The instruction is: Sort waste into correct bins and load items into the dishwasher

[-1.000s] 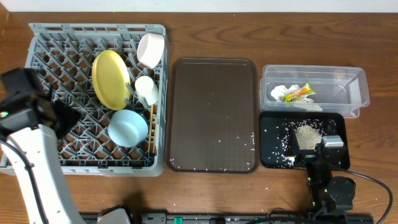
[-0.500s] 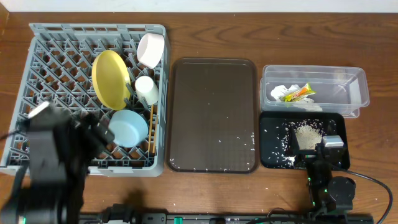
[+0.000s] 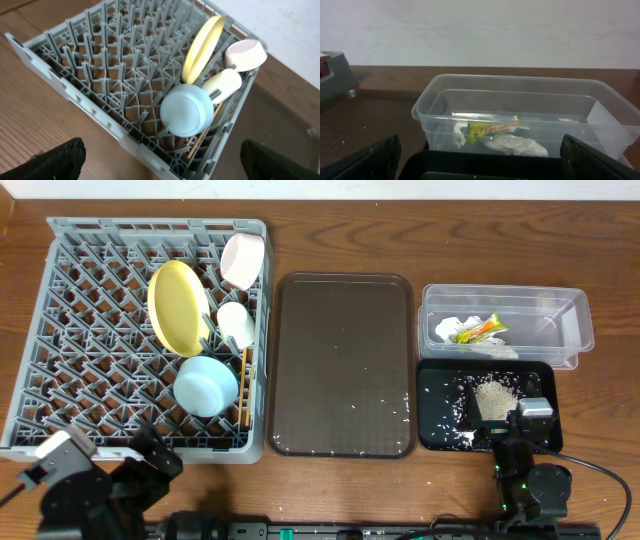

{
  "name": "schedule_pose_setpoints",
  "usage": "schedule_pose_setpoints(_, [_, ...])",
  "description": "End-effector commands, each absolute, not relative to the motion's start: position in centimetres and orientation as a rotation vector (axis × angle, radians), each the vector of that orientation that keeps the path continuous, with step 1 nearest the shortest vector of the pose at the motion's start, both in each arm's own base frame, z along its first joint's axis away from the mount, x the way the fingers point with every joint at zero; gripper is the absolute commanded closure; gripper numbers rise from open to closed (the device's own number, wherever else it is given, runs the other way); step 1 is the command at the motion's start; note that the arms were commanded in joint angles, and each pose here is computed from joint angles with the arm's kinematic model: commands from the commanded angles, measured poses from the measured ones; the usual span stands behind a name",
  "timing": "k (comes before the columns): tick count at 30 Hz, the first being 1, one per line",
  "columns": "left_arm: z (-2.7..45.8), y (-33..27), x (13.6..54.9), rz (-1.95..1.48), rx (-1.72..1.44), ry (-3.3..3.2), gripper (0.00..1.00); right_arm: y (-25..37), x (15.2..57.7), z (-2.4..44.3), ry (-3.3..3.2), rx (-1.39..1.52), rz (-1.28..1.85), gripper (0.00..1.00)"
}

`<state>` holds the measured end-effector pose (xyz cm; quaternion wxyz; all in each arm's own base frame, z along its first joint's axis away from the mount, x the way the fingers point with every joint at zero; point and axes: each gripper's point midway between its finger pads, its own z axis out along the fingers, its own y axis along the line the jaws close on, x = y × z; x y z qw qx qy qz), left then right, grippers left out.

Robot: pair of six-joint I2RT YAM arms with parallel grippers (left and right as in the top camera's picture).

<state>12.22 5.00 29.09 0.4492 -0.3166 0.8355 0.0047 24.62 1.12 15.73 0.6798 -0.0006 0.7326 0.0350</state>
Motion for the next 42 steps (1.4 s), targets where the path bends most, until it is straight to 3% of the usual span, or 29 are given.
schedule_pose_setpoints(1, [27.1, 5.3, 13.3, 0.019, -0.768, 2.021, 0.00, 0.7, 24.6, 15.7, 1.645, 0.027, 0.071, 0.01])
schedule_pose_setpoints(13, [27.8, 1.7, 24.3, -0.421, -0.530, 1.448, 0.00, 0.7, 24.6, 15.7, 1.645, 0.028, 0.072, 0.01])
schedule_pose_setpoints(33, [21.2, 1.1, 24.7, -0.314, -0.372, 1.380, 0.00, 0.6, 24.6, 15.7, 1.645, 0.028, 0.071, 0.01])
schedule_pose_setpoints(42, [14.3, -0.9, 24.5, -0.201, -0.212, 1.690, 0.00, 0.7, 24.6, 15.7, 1.645, 0.027, 0.071, 0.01])
